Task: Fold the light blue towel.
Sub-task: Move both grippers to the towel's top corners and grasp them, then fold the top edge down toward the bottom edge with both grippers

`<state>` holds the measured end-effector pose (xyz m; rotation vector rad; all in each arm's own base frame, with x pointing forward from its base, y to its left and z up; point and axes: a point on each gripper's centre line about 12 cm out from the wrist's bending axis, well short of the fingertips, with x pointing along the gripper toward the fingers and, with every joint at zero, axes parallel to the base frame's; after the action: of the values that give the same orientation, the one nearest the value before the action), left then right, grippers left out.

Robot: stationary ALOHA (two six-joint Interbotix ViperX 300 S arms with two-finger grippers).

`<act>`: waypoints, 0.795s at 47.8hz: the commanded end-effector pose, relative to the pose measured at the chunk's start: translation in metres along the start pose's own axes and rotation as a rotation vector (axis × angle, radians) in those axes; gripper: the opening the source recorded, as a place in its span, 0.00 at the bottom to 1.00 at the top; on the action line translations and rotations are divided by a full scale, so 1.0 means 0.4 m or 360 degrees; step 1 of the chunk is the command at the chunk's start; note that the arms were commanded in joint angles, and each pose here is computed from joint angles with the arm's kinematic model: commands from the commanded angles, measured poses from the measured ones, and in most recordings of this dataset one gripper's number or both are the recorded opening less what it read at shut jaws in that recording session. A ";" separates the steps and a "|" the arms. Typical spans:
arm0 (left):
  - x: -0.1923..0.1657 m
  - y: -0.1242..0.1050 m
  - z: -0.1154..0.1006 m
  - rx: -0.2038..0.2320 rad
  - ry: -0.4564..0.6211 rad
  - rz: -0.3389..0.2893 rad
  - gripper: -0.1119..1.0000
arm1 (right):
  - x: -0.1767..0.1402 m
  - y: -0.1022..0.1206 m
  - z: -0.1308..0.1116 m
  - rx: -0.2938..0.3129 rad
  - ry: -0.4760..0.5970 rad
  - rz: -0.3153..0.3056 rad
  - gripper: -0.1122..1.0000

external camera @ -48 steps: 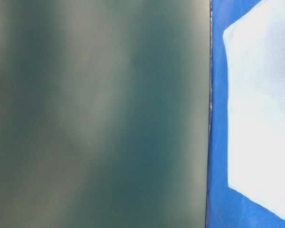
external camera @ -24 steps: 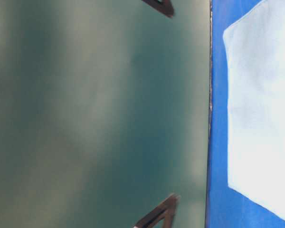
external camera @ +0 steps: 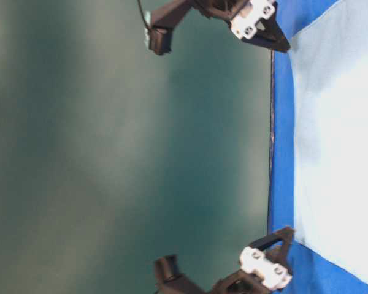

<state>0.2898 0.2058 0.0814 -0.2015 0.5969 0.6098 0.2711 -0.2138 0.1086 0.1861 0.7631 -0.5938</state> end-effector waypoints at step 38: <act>0.030 -0.024 0.011 0.0115 0.0072 -0.0038 0.11 | 0.019 -0.042 0.003 0.0030 -0.0040 -0.0050 0.10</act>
<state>0.3034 0.2123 0.0656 -0.1723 0.6674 0.5821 0.2633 -0.2285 0.0897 0.2054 0.7795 -0.6278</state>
